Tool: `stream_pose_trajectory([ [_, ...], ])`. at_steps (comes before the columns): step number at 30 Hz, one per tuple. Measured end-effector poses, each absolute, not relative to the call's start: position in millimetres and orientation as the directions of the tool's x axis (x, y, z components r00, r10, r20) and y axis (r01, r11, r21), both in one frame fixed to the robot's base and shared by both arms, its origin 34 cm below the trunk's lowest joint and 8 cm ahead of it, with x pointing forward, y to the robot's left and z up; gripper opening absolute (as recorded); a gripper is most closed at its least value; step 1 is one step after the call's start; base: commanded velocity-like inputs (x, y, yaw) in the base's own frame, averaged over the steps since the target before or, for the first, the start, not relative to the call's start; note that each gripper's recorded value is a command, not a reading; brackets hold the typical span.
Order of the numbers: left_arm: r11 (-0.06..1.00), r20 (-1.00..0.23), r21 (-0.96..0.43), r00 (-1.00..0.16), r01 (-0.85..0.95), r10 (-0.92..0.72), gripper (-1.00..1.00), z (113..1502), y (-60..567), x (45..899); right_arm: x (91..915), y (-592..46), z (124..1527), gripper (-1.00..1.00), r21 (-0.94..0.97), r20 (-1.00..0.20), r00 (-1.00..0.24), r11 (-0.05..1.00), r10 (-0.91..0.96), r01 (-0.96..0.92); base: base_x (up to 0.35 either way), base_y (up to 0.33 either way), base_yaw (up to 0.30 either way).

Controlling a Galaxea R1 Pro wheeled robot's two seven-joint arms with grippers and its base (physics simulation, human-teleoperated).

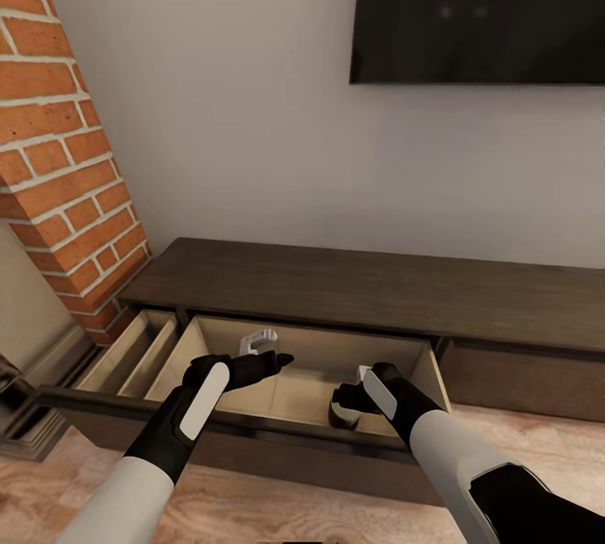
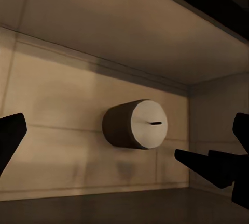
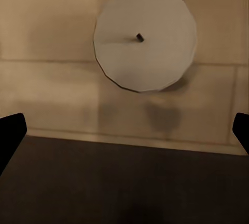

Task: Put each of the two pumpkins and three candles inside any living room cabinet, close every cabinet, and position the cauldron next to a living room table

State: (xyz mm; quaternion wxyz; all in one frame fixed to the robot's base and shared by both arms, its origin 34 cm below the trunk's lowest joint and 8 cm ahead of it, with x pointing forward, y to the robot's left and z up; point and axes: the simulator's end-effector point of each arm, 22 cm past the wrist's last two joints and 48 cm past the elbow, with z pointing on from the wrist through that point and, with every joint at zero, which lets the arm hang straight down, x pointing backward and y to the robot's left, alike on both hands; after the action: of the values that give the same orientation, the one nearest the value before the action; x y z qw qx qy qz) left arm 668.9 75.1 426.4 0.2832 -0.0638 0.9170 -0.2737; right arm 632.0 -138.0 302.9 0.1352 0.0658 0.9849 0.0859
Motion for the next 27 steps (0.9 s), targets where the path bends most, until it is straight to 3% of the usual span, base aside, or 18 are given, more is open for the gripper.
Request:
stream_pose_trajectory([
  [27,0.843,-0.520,-0.535,-0.810,0.061,-0.271,1.00,451.2,75.3,672.1,641.4,-138.2,326.7,1.00,0.191,-0.300,-0.941,0.976,0.154,0.099,0.000,0.000,0.000],
])
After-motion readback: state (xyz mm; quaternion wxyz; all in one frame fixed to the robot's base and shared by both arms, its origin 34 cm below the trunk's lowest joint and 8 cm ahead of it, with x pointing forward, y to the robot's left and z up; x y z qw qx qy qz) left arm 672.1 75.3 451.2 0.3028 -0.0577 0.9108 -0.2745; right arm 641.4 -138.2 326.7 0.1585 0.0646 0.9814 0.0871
